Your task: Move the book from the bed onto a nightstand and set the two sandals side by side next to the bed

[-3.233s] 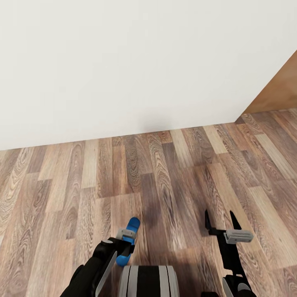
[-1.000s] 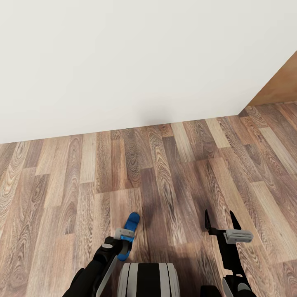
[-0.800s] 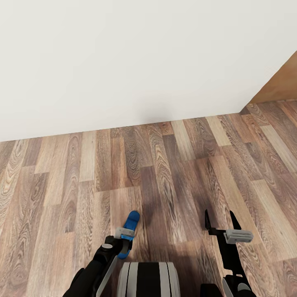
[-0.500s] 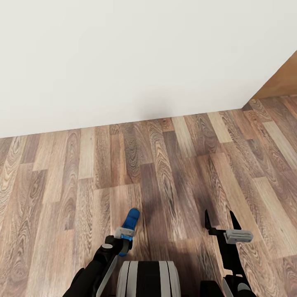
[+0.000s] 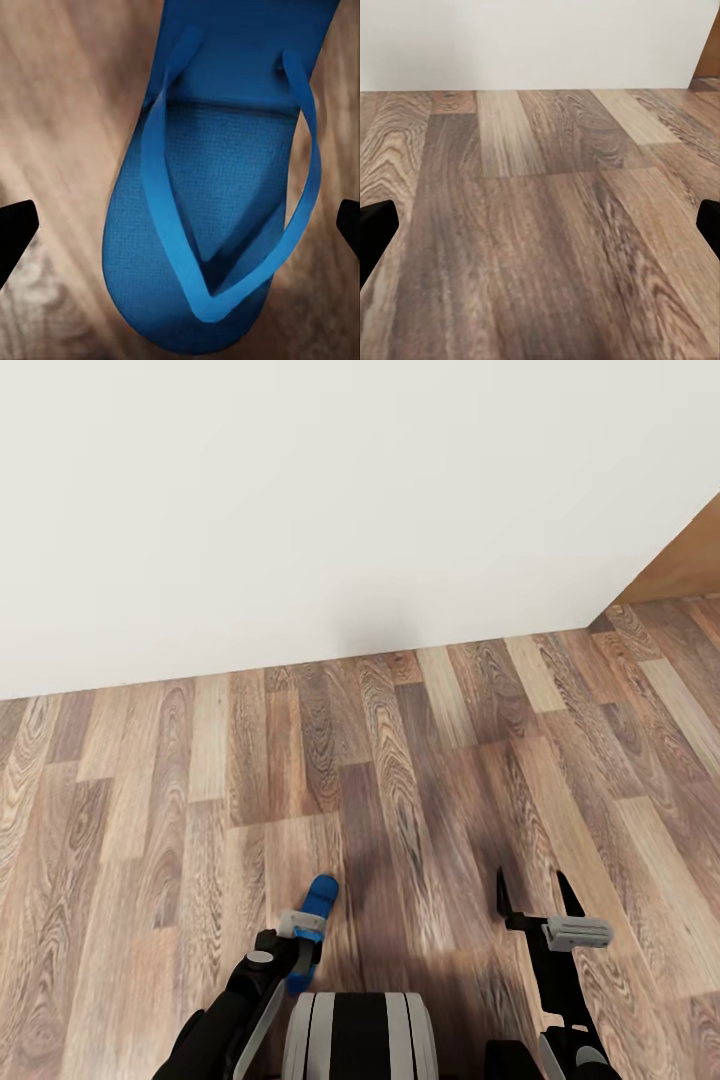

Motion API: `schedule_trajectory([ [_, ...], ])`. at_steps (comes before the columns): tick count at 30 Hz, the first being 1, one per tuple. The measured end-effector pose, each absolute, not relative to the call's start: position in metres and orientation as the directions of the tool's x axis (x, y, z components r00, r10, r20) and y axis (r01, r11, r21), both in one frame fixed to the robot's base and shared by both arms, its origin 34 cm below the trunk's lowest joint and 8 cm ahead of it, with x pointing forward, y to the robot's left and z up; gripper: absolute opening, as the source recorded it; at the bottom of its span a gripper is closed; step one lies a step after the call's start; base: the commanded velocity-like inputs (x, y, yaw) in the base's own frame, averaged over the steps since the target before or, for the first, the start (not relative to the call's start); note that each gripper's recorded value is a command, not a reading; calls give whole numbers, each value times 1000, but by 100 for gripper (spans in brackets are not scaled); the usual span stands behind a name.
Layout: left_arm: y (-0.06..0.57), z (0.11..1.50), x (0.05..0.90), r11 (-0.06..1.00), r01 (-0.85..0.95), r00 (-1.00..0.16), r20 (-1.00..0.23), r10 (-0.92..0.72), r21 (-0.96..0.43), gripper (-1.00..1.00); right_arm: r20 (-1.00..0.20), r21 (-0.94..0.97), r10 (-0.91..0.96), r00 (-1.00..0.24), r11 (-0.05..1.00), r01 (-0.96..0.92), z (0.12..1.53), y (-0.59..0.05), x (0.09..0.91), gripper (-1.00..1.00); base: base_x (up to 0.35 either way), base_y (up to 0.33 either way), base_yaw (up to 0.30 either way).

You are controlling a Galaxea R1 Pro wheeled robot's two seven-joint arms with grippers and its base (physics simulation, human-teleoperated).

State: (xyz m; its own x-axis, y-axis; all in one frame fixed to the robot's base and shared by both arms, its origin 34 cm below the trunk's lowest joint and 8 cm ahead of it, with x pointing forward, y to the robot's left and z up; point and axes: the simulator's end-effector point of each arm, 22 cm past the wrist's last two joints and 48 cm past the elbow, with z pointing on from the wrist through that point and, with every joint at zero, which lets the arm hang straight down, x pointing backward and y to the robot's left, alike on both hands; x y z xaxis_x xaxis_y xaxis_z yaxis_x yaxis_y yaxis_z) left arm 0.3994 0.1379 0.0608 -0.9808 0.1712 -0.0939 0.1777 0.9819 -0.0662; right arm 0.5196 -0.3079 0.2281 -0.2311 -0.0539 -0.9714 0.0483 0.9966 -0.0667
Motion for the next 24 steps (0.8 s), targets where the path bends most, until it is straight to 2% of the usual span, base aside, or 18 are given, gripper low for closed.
schedule_trajectory([
  [16,137,61,402,982,176,-980,-109,168,-67,100,-971,-67,-54,-231,997,48,228,-308,520,100,24,0,0],
  [24,136,61,404,982,177,-979,-117,168,-67,100,-972,-67,-54,-230,997,48,228,-308,520,100,174,0,0],
])
